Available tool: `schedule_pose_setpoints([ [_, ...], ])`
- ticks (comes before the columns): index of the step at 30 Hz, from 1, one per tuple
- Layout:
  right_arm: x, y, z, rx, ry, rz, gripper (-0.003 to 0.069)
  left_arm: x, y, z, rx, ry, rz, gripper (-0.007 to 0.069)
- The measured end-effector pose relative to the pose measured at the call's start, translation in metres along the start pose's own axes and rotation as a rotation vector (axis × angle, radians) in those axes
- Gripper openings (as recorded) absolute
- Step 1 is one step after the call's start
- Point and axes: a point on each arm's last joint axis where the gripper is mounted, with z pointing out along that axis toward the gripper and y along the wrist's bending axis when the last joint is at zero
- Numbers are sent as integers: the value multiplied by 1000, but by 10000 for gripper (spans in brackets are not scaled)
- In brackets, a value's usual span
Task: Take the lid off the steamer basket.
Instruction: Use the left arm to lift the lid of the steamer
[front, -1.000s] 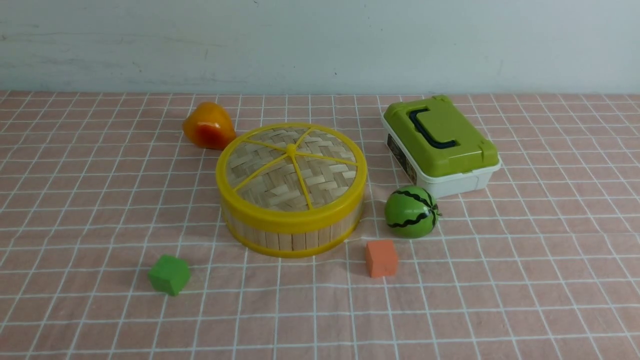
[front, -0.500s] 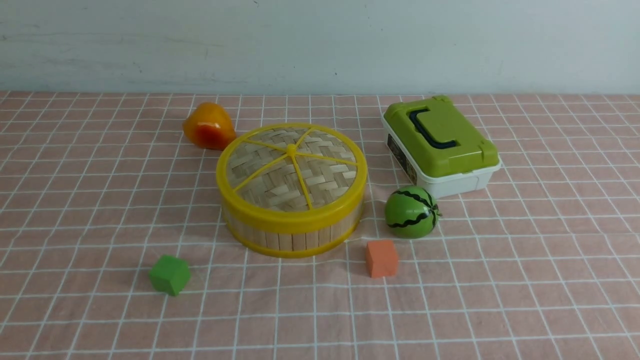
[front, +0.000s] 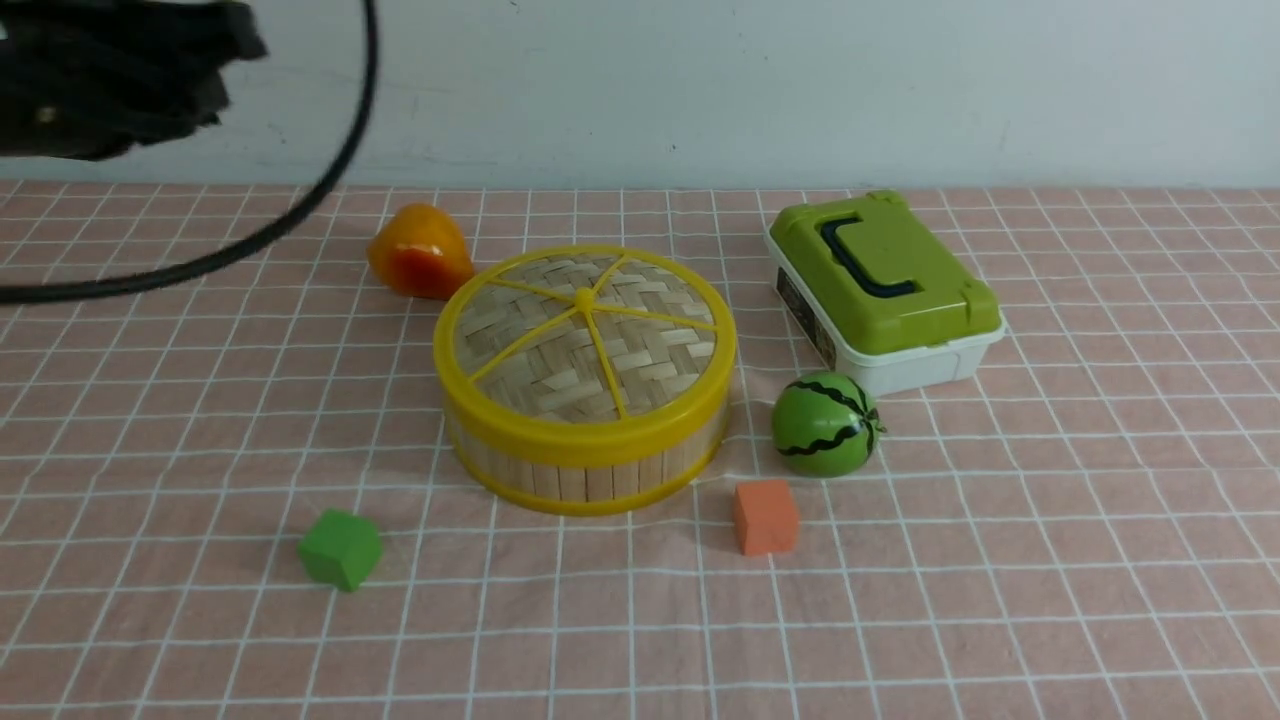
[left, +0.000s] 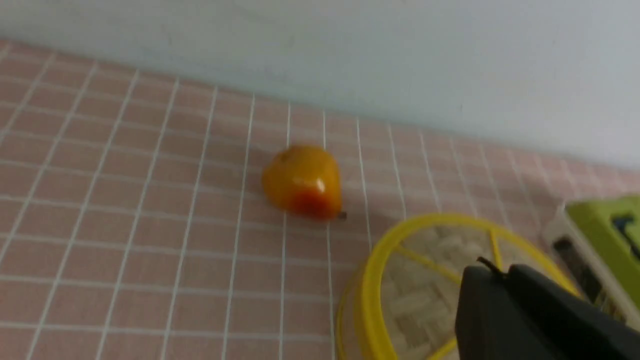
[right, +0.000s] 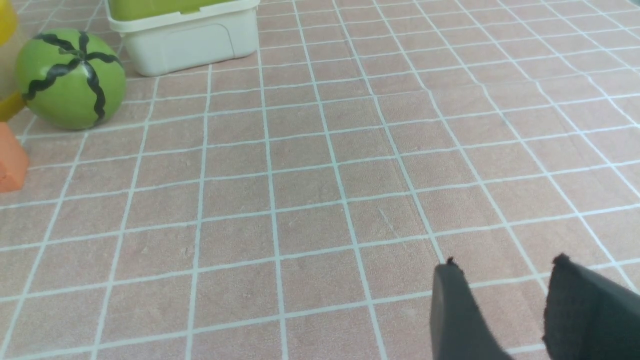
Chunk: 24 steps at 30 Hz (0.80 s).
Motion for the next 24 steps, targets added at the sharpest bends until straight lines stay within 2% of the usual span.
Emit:
schedule_pose_setpoints([
  [3, 0, 0, 0, 0, 0, 0, 241, 1, -19, 27, 8, 132, 67, 40],
  [5, 0, 0, 0, 0, 0, 0, 241, 5, -43, 59, 29, 239, 104, 48],
  [6, 0, 0, 0, 0, 0, 0, 241, 4, -43, 62, 27, 243, 105, 49],
  [8, 0, 0, 0, 0, 0, 0, 241, 11, -63, 88, 42, 304, 144, 67],
  [17, 0, 0, 0, 0, 0, 0, 241, 21, -95, 125, 61, 337, 238, 106],
  [21, 0, 0, 0, 0, 0, 0, 241, 29, -106, 136, 90, 326, 303, 169],
  [23, 0, 0, 0, 0, 0, 0, 241, 40, -113, 146, 101, 343, 347, 269],
  [24, 0, 0, 0, 0, 0, 0, 241, 41, -114, 147, 102, 345, 349, 277],
])
